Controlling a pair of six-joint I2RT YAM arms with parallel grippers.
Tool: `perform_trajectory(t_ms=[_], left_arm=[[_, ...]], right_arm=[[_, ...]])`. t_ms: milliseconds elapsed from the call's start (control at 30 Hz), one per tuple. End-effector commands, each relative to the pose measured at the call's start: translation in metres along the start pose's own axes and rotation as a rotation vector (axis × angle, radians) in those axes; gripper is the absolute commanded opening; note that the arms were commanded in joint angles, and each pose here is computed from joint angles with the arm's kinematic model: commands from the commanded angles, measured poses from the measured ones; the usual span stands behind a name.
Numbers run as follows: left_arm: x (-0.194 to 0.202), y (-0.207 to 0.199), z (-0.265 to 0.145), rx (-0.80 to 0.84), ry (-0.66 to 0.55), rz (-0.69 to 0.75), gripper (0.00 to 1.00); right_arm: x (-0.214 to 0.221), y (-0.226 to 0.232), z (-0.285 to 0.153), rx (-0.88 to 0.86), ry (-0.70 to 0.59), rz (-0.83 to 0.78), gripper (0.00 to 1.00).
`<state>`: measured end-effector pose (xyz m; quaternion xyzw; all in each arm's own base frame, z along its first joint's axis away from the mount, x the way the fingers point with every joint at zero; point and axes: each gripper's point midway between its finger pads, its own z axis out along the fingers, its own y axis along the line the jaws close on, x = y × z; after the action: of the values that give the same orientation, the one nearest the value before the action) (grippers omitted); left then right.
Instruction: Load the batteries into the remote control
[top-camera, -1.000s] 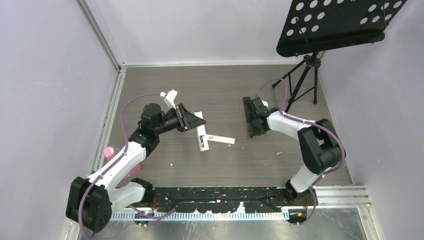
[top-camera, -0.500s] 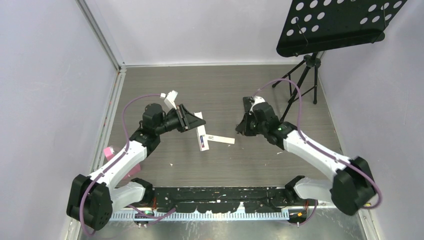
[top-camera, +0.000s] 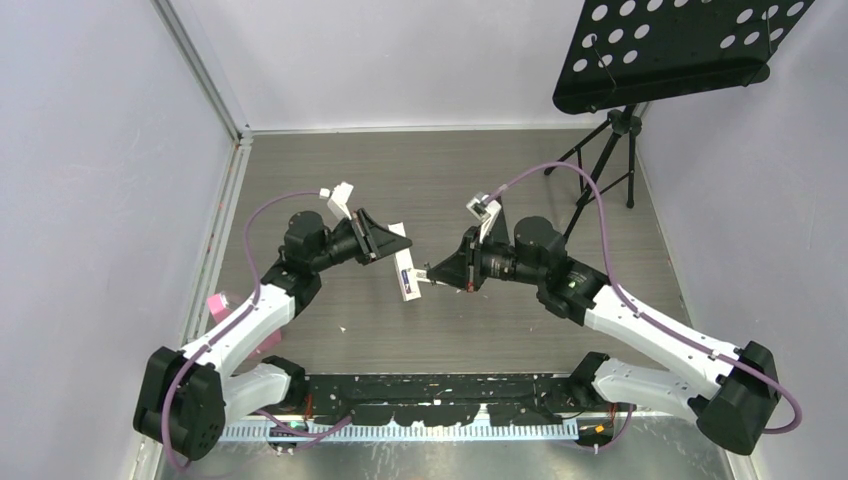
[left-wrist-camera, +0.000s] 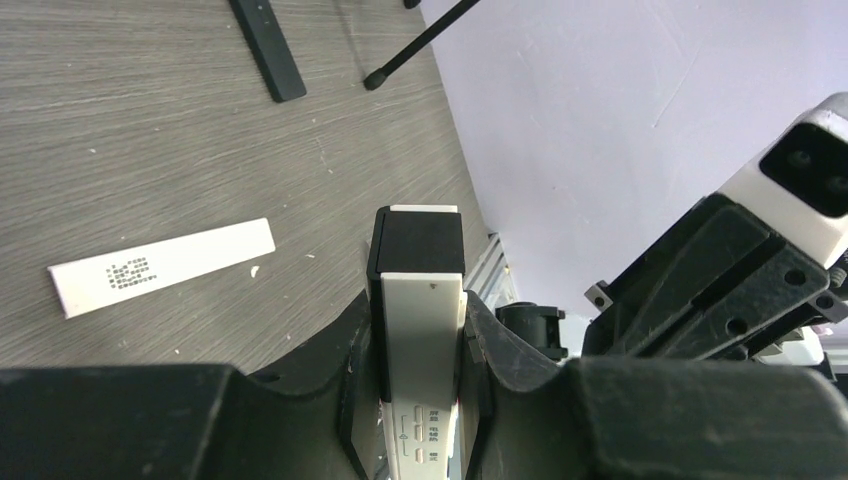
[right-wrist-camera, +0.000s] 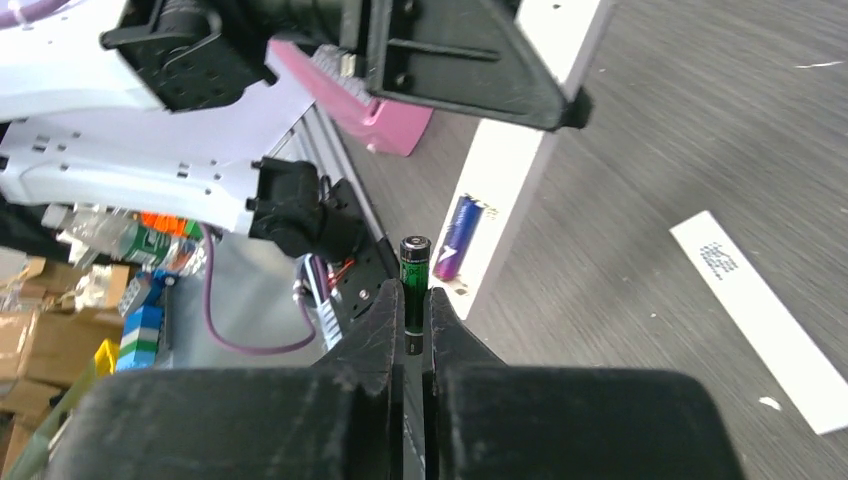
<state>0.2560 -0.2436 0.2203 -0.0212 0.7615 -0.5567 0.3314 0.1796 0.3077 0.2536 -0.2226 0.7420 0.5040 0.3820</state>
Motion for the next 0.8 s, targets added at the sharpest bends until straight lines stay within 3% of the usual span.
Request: perform_trajectory(t_ms=[0, 200, 400, 767], left_arm=[[-0.011, -0.030, -0.004, 0.135, -0.043, 0.051, 0.00], [-0.019, -0.030, -0.006, 0.127, -0.111, -0.020, 0.00], [-0.029, -0.028, -0.009, 0.144, -0.199, -0.122, 0.00], [-0.030, -0.029, -0.009, 0.148, -0.206, -0.137, 0.00]], right_arm=[[-0.012, 0.036, 0.000, -0.127, -0.021, -0.091, 0.01], [-0.017, -0.001, 0.008, 0.167, -0.002, -0.016, 0.02], [-0.008, 0.006, 0.020, 0.207, 0.040, -0.038, 0.04], [-0.003, -0.002, 0.023, 0.295, 0.088, -0.086, 0.08]])
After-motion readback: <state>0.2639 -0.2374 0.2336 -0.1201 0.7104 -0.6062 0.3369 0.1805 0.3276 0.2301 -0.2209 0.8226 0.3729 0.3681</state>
